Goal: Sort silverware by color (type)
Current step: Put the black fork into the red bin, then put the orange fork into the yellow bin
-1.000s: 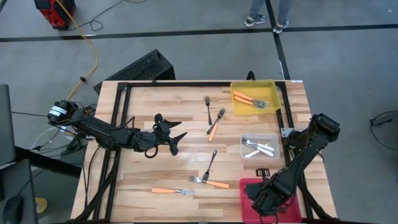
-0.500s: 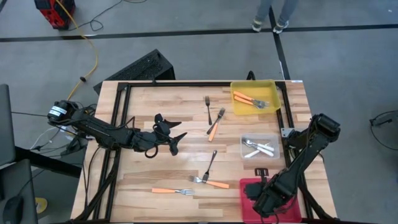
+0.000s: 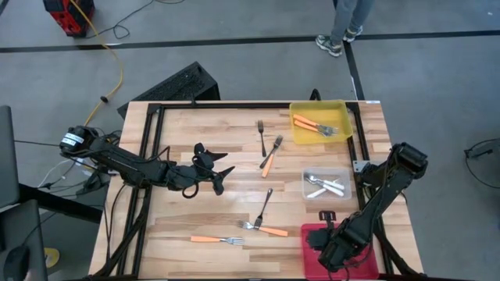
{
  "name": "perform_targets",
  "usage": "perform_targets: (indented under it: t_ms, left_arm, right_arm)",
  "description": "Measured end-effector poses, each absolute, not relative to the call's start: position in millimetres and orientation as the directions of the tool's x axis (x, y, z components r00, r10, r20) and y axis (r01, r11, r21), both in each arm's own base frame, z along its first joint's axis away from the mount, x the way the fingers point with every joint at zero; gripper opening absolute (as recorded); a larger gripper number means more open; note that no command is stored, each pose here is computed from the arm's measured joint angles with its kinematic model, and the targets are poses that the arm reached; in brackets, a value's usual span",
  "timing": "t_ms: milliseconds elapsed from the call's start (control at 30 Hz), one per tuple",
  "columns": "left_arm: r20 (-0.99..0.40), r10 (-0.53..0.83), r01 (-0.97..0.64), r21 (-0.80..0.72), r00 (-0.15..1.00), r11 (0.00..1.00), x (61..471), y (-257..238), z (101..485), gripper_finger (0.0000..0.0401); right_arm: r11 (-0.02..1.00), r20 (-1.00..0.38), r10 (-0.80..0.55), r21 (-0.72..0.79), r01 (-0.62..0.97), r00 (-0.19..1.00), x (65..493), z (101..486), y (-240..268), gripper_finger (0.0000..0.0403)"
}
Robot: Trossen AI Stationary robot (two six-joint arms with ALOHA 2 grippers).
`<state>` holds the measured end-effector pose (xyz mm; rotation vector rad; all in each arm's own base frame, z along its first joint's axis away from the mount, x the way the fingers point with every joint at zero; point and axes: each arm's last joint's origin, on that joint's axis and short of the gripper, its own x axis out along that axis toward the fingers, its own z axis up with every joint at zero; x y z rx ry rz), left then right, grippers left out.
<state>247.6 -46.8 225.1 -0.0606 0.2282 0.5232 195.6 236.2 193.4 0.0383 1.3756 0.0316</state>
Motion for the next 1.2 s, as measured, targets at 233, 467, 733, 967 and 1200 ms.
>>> perform_targets:
  t_ms: [233, 467, 733, 967, 1200]
  left_arm:
    - [-0.231, 0.485, -0.5, -0.01, 0.844, 0.866, 248, -47, 225, 0.0245]
    - [-0.253, 0.41, -0.443, -0.092, 0.877, 0.892, 250, -45, 225, 0.0245]
    - [-0.268, 0.128, -0.153, -0.077, 0.955, 0.985, 253, -53, 226, 0.0245]
    - [-0.211, -0.047, 0.033, -0.07, 0.976, 0.997, 253, -64, 233, 0.0245]
    - [-0.268, -0.151, 0.169, 0.047, 0.952, 0.984, 256, -79, 219, 0.0245]
  right_arm:
    - [0.998, -0.984, 0.029, 0.039, 0.056, 0.176, 193, 186, 233, 0.0047]
    - [0.996, -0.984, 0.027, 0.041, 0.075, 0.179, 193, 186, 232, 0.0096]
    - [0.996, -0.983, 0.035, 0.049, 0.077, 0.18, 194, 186, 233, 0.0156]
    - [0.996, -0.984, 0.039, 0.052, 0.072, 0.172, 197, 186, 230, 0.0178]
    - [0.994, -0.984, 0.037, 0.053, 0.091, 0.174, 201, 186, 226, 0.018]
